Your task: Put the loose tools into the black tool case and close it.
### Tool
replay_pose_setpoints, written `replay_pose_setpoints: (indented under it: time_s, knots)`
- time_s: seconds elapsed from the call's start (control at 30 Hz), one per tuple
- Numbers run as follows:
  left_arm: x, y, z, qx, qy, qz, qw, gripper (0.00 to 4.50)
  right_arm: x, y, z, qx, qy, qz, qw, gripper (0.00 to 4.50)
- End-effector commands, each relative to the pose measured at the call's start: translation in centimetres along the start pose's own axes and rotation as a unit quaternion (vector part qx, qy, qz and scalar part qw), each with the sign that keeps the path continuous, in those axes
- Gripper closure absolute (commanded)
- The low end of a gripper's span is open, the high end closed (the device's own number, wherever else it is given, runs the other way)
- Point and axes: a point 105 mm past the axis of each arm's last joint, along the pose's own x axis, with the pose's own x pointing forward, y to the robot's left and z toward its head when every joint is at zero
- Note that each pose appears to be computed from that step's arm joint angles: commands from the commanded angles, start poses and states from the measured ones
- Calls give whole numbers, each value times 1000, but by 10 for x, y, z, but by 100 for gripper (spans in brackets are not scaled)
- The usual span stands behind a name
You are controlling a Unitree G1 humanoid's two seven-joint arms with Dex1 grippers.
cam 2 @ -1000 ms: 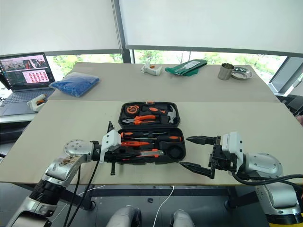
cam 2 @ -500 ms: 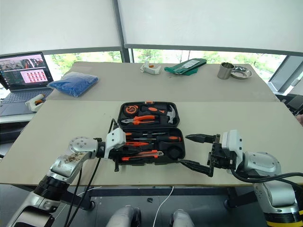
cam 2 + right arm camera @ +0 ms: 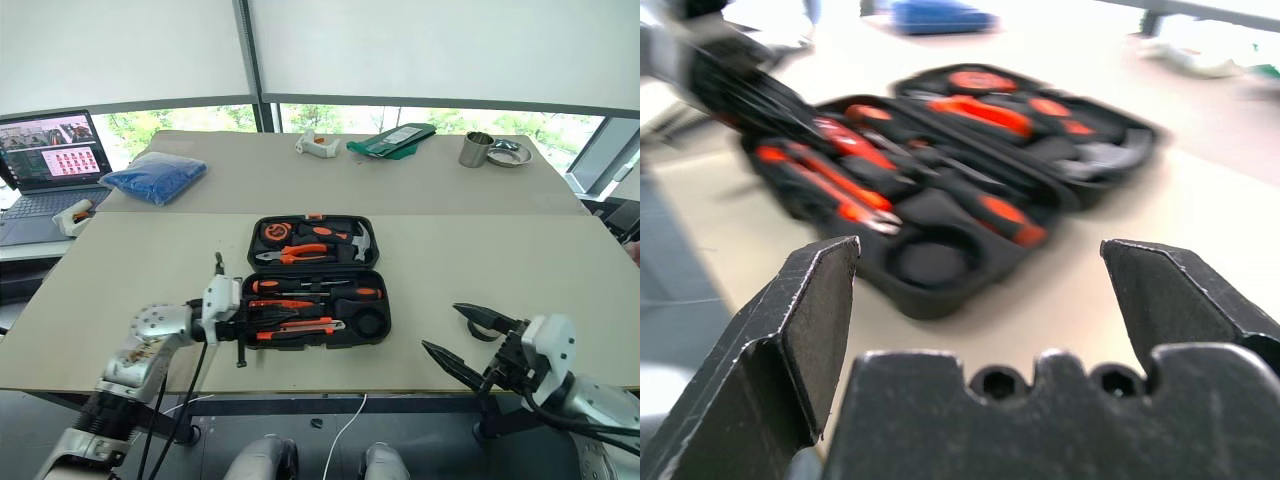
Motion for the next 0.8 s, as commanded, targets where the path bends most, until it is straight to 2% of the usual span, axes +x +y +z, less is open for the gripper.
replay_pose_setpoints:
  time_s: [0.03, 0.13, 0.23, 0.3, 0.37, 0.57, 0.7, 0.8]
  knots:
    - [-20, 3, 36, 29, -41, 3, 999, 274, -33, -19, -15, -27, 33, -94, 995, 0]
    - [-41, 3, 28, 12, -18, 31, 999, 160, -65, -25, -39, -3, 83, -173, 981, 0]
    - [-55, -1, 18, -15, -17, 55, 998, 42, -82, -29, -47, 7, 95, -212, 973, 0]
    - [-62, -8, 6, -30, -12, 61, 998, 1, -83, -33, -47, -2, 99, -222, 970, 0]
    - [-61, -13, 4, -34, -20, 54, 998, 1, -76, -37, -41, -13, 96, -212, 972, 0]
    - [-42, -20, 18, -19, -64, 19, 998, 1, -35, -52, -15, -53, 122, -102, 986, 0]
    - [-29, -28, 18, -7, -58, -6, 998, 1, -10, -52, -8, -58, 199, -17, 978, 0]
    - [-23, -33, 18, -14, -63, -19, 998, 1, -4, -57, -10, -41, 244, -4, 969, 0]
